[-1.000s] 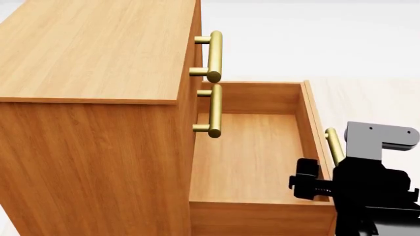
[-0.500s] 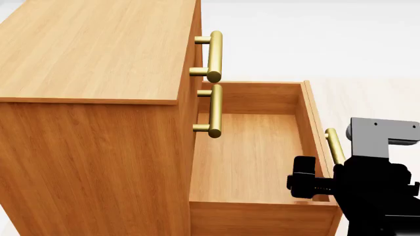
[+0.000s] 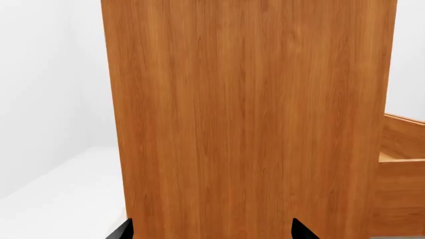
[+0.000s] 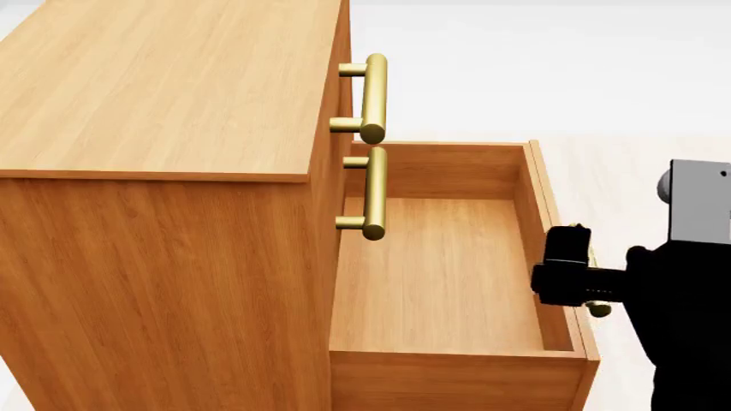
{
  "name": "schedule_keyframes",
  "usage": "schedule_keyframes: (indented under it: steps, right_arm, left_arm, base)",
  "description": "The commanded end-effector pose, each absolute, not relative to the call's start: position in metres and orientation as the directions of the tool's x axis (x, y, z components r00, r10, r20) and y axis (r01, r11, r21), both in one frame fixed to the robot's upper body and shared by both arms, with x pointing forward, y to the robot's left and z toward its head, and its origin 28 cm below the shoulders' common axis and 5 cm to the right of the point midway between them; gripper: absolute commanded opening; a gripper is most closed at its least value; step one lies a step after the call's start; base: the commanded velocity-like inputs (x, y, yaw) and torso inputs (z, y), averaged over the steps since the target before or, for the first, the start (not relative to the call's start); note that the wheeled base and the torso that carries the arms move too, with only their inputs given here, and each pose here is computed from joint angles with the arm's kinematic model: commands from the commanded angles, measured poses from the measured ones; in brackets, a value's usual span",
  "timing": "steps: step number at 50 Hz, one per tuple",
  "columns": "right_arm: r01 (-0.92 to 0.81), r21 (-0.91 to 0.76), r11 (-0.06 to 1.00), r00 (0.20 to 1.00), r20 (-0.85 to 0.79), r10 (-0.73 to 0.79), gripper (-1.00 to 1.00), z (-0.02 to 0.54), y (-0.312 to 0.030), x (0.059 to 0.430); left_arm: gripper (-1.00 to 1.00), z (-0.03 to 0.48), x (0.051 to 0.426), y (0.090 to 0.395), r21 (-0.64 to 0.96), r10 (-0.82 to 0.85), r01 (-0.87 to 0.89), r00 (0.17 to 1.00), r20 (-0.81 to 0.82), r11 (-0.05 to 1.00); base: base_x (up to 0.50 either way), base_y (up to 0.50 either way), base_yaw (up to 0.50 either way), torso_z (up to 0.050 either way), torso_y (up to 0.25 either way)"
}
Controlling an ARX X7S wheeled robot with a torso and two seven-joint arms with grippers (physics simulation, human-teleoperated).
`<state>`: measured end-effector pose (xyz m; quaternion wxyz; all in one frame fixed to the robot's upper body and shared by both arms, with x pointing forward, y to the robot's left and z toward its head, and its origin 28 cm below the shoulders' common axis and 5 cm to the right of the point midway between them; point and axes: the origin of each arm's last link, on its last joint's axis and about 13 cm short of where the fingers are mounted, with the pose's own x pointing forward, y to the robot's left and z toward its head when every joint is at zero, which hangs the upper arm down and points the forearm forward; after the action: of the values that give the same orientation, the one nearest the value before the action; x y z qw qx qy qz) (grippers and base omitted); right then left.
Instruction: Put the bowl in the bottom drawer of the cabinet and close it.
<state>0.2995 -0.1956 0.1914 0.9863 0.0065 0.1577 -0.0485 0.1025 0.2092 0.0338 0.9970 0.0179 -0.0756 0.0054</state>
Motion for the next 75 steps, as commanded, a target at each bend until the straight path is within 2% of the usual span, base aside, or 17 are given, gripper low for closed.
schedule_keyframes:
  steps: [1,14,20,36,54,66,69,75]
  right_arm:
    - [0.149,-0.012,0.989,0.959,-0.242,-0.148,1.00,0.206,-0.204,0.289]
    - [0.261,-0.024,0.965,0.949,-0.175,-0.261,1.00,0.216,-0.215,0.280]
    - [0.340,0.022,0.940,0.928,-0.168,-0.332,1.00,0.218,-0.225,0.278]
    - [0.458,-0.017,0.889,0.880,-0.136,-0.456,1.00,0.208,-0.238,0.268]
    - [0.624,0.077,0.778,0.779,-0.136,-0.612,1.00,0.202,-0.255,0.264]
    - [0.710,0.063,0.702,0.702,-0.156,-0.695,1.00,0.196,-0.261,0.264]
    - [0.701,0.071,0.709,0.709,-0.169,-0.684,1.00,0.196,-0.261,0.263]
    - [0.784,0.047,0.619,0.619,-0.146,-0.772,1.00,0.194,-0.265,0.263]
  left_arm:
    - [1.00,0.034,0.102,0.209,0.038,-0.005,-0.002,0.986,0.167,0.999]
    - [1.00,0.032,0.103,0.209,0.039,0.000,-0.006,0.989,0.149,0.999]
    - [1.00,0.032,0.103,0.209,0.038,0.000,-0.006,0.989,0.148,0.999]
    - [1.00,0.036,0.103,0.209,0.035,0.002,-0.007,0.989,0.149,0.999]
    - [1.00,0.033,0.104,0.209,0.035,0.004,-0.009,0.989,0.148,0.999]
    - [1.00,0.032,0.104,0.209,0.033,0.005,-0.010,0.989,0.148,0.999]
    - [1.00,0.032,0.104,0.209,0.033,0.005,-0.010,0.989,0.148,0.999]
    - [1.00,0.025,0.104,0.208,0.033,0.005,-0.010,0.989,0.148,0.999]
  base:
    - [0.00,0.00,0.00,0.000,0.000]
    - [0.00,0.00,0.00,0.000,0.000]
    - [0.00,0.00,0.00,0.000,0.000]
    - [0.00,0.00,0.00,0.000,0.000]
    - [0.00,0.00,0.00,0.000,0.000]
    - [0.00,0.00,0.00,0.000,0.000]
    - [0.00,0.00,0.00,0.000,0.000]
    - [0.00,0.00,0.00,0.000,0.000]
